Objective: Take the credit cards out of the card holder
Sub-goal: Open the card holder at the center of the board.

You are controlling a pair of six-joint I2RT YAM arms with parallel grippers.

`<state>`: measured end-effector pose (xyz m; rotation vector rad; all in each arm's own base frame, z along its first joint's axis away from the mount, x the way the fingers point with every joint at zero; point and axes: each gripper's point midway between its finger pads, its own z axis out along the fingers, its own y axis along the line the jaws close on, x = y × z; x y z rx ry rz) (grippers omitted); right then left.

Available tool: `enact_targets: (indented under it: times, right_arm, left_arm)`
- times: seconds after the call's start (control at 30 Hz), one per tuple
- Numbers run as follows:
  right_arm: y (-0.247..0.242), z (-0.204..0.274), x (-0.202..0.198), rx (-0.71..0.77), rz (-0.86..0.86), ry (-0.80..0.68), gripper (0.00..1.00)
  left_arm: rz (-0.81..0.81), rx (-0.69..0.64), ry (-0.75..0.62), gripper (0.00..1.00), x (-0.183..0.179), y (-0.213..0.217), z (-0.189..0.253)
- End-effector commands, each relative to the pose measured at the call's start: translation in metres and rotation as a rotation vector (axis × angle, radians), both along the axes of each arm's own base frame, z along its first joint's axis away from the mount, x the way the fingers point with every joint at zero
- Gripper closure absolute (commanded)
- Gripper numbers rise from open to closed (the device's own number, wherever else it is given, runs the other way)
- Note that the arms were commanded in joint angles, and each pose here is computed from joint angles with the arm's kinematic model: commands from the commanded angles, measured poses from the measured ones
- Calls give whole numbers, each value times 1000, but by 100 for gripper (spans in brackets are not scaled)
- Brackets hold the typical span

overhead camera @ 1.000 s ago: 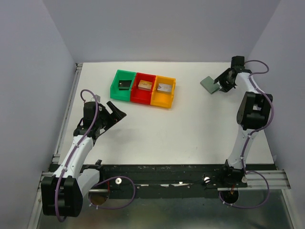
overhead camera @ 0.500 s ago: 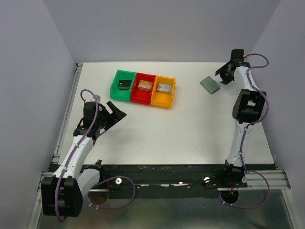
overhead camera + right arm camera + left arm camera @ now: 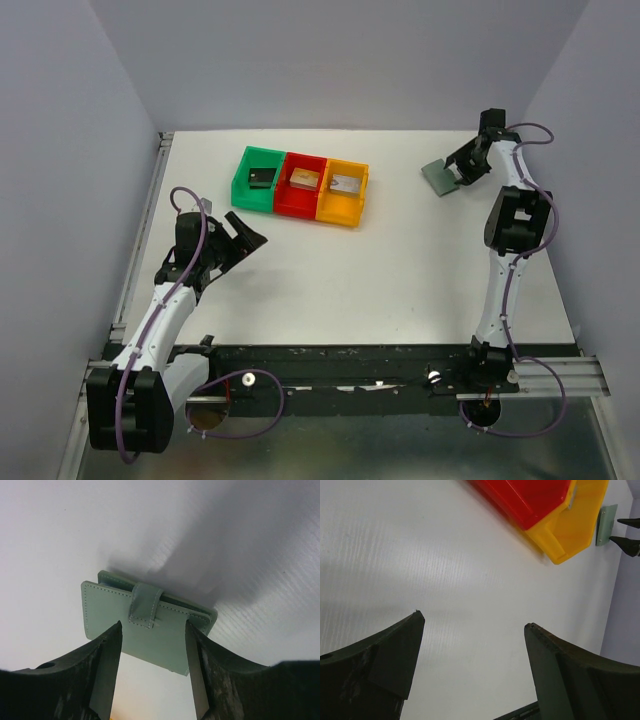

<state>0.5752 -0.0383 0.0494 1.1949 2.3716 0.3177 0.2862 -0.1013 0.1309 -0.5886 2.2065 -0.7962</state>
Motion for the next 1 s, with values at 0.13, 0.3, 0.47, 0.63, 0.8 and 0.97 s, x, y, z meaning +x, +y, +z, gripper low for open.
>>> enact_targets:
  times: [0.13, 0.3, 0.47, 0.63, 0.8, 0.97]
  right_arm:
    - [26, -11, -16, 51, 91, 75, 39]
    - [39, -10, -27, 47, 136, 95, 38]
    - [36, 9, -31, 1, 148, 65, 38]
    - [21, 47, -28, -109, 154, -20, 31]
    - [9, 50, -31, -122, 141, -26, 30]
    - [5, 29, -40, -98, 129, 6, 30]
  left_arm:
    - [-26, -35, -15, 6, -2, -7, 4]
    - [-29, -44, -22, 6, -4, -9, 6]
    - [-42, -49, -19, 6, -5, -13, 4]
    - [-48, -51, -32, 6, -4, -15, 8]
    - [-49, -52, -37, 6, -6, -15, 9]
    - [-46, -45, -34, 6, -7, -14, 7]
